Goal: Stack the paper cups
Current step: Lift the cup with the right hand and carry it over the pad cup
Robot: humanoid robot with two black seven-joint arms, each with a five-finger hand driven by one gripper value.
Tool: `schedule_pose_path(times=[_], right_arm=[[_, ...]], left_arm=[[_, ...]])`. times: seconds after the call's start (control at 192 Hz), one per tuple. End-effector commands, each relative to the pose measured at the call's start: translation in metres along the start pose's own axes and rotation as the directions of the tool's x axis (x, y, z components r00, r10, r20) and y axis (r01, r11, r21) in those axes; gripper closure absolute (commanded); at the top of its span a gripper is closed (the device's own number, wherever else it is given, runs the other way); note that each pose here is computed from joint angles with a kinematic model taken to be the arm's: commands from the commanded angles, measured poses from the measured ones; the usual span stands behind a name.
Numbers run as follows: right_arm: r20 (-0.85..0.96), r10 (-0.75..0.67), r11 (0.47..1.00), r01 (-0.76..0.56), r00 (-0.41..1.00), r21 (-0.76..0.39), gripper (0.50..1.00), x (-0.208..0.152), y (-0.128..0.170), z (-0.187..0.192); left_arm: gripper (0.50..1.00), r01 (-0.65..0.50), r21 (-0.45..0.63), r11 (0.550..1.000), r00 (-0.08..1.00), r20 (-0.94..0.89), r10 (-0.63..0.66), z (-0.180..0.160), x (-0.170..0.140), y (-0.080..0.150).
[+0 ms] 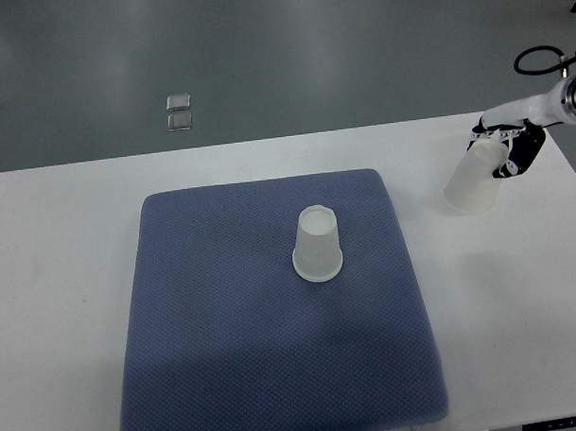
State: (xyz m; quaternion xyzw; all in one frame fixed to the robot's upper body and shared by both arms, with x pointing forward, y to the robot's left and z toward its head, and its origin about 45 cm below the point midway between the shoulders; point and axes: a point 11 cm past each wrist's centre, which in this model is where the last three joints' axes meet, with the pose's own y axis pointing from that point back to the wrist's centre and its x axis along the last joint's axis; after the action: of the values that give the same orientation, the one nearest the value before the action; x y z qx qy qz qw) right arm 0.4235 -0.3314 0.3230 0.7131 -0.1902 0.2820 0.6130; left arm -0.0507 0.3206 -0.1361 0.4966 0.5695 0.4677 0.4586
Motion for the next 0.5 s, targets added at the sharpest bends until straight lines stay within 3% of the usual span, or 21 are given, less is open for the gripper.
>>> schedule_pose_path(times=[0.0,0.265,0.374,0.494], right_arm=[[-0.025,0.012,0.999,-0.011,1.000,0.032,0.973,0.029,0.036,-0.021],[-0.140,0.071,0.996,-0.062,0.988,0.071,0.965,0.091,0.133,-0.078],[-0.169,0.077,0.995,-0.065,0.983,0.076,0.965,0.096,0.150,-0.090],[-0.187,0.077,0.994,-0.061,0.979,0.090,0.965,0.095,0.149,-0.101]], left_arm=[[0.500,0.000,0.000,1.000,1.000,0.000,0.000,0.000,0.000,0.000],[0.500,0.004,-0.001,1.000,1.000,0.004,-0.004,0.001,-0.001,0.000],[0.500,0.005,-0.001,1.000,1.000,0.003,-0.005,0.001,-0.001,0.000],[0.500,0.005,-0.001,1.000,1.000,0.003,-0.005,0.001,-0.001,0.000]])
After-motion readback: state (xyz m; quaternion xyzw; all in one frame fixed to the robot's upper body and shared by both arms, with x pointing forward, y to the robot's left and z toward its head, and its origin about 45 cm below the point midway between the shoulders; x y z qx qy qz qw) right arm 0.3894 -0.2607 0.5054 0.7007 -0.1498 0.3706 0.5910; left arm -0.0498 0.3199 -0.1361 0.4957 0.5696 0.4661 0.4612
